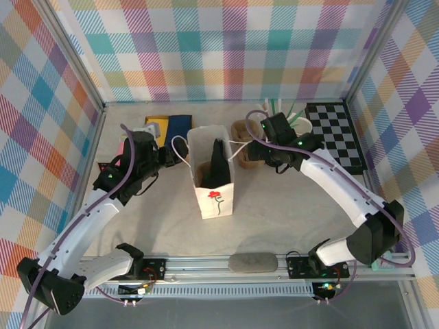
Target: Pack the takeout coffee
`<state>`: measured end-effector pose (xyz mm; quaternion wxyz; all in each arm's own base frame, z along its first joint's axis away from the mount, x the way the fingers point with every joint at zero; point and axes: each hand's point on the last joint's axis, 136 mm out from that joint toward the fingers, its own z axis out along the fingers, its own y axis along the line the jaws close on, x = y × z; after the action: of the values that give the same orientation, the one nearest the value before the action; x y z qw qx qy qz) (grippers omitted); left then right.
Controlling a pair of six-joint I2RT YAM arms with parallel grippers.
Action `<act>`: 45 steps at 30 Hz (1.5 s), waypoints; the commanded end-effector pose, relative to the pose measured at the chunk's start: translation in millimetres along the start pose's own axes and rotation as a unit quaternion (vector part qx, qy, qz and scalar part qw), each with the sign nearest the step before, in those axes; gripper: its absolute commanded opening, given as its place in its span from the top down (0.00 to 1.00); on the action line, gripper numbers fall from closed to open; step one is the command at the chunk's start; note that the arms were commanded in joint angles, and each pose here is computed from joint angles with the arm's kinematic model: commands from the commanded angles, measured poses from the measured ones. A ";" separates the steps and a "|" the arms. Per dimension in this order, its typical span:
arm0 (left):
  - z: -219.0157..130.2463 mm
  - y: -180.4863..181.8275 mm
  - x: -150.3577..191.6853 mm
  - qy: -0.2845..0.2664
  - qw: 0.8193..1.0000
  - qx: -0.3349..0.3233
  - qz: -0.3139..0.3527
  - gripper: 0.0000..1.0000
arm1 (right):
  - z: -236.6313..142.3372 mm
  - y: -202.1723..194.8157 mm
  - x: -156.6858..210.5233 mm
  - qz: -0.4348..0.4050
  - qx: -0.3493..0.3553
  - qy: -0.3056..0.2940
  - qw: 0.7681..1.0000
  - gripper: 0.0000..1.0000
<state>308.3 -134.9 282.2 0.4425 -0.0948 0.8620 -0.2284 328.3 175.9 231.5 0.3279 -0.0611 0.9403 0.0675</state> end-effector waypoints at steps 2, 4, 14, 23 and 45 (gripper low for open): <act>-17.9 19.7 -9.7 -0.020 0.998 -0.050 0.032 0.19 | -30.8 -10.5 -15.1 -0.015 0.009 -0.038 0.999 0.11; -24.8 23.3 -12.9 -0.030 0.997 -0.058 0.039 0.19 | -38.6 -12.4 -16.9 -0.019 0.008 -0.048 0.999 0.07; -57.2 27.4 -31.1 -0.090 0.992 -0.064 0.060 0.19 | -75.5 -23.9 -26.5 -0.039 0.013 -0.103 0.994 0.00; -83.8 16.3 -45.5 -0.155 0.985 -0.018 0.068 0.19 | -107.8 -29.7 -34.0 -0.050 -0.002 -0.182 0.982 0.01; -69.9 6.4 -41.1 -0.138 0.989 0.008 0.059 0.19 | -88.7 75.1 6.1 -0.015 -0.286 -0.019 0.958 0.01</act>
<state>274.9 -93.5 319.2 0.5457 -0.0614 0.8176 -0.1732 279.0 207.6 282.8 0.3631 -0.1692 0.8880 0.2257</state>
